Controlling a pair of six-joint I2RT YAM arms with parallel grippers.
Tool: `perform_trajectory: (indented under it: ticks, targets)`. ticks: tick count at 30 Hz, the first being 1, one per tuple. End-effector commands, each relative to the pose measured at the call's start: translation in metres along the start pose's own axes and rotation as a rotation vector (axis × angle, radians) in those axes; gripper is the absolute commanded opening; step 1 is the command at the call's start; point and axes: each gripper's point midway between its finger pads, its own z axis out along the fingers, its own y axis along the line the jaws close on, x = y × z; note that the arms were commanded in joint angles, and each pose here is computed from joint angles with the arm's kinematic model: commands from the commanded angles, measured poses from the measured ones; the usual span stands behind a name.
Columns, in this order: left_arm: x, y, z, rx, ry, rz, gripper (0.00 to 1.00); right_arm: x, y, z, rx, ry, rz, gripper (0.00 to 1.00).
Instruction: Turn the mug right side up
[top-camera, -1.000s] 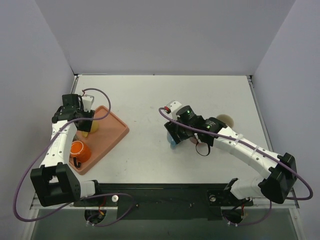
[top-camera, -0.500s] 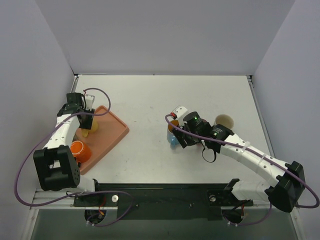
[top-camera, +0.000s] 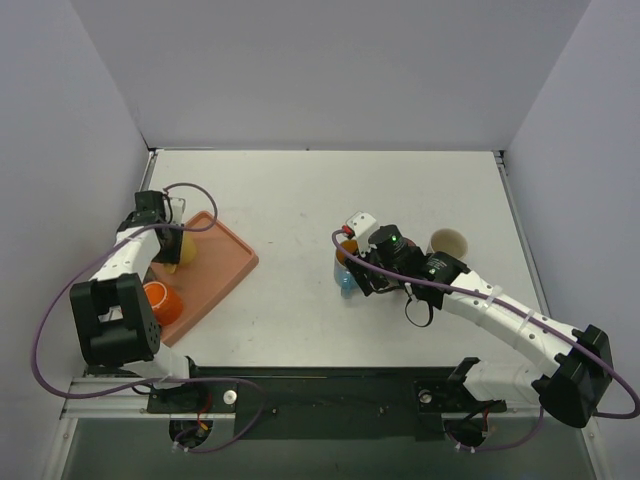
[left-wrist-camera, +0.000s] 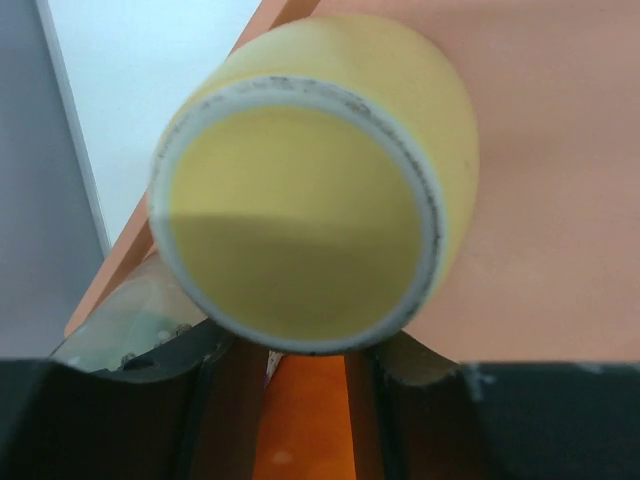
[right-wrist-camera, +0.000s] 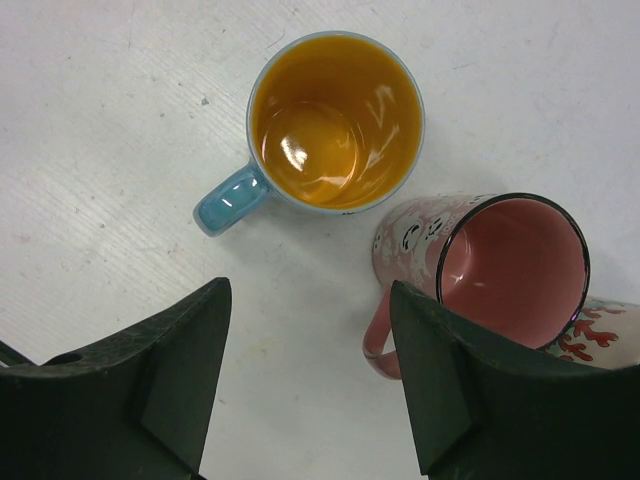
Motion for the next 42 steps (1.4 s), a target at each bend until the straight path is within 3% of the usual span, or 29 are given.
perform_trajectory:
  ticks: [1,4,5,9,16,21,25,30,35,42]
  targets:
    - [-0.027,0.011,0.005,-0.042,-0.086,-0.054,0.37,-0.003,-0.003,-0.001,0.009,-0.016,-0.008,0.59]
    - [-0.025,0.007,0.011,-0.028,-0.072,-0.067,0.15,-0.002,-0.002,-0.001,0.002,-0.015,-0.008,0.6]
    - [-0.023,0.006,0.012,-0.022,-0.063,-0.065,0.0,-0.003,-0.002,-0.002,0.001,-0.018,-0.009,0.59]
    - [-0.026,-0.013,-0.002,0.093,-0.07,-0.098,0.0,-0.004,-0.003,-0.003,0.009,-0.023,-0.006,0.6]
    - [-0.057,-0.042,-0.068,0.309,-0.204,-0.165,0.0,-0.029,0.0,-0.015,0.001,-0.117,0.074,0.59]
    - [-0.062,-0.061,-0.103,0.481,-0.246,-0.17,0.0,-0.067,0.019,-0.017,-0.009,-0.287,0.345,0.6]
    - [-0.063,-0.082,-0.131,0.636,-0.255,-0.15,0.0,-0.107,0.05,-0.023,-0.068,-0.412,0.39,0.63]
    - [-0.07,-0.101,-0.186,0.821,-0.309,-0.114,0.0,-0.171,0.078,-0.043,-0.223,-0.588,0.469,0.85]
    - [-0.07,-0.121,-0.246,1.007,-0.366,-0.071,0.0,-0.221,0.087,-0.071,-0.305,-0.74,0.524,0.86]
    - [-0.061,-0.141,-0.301,1.141,-0.433,0.016,0.0,-0.272,0.101,-0.096,-0.466,-0.927,0.666,0.87]
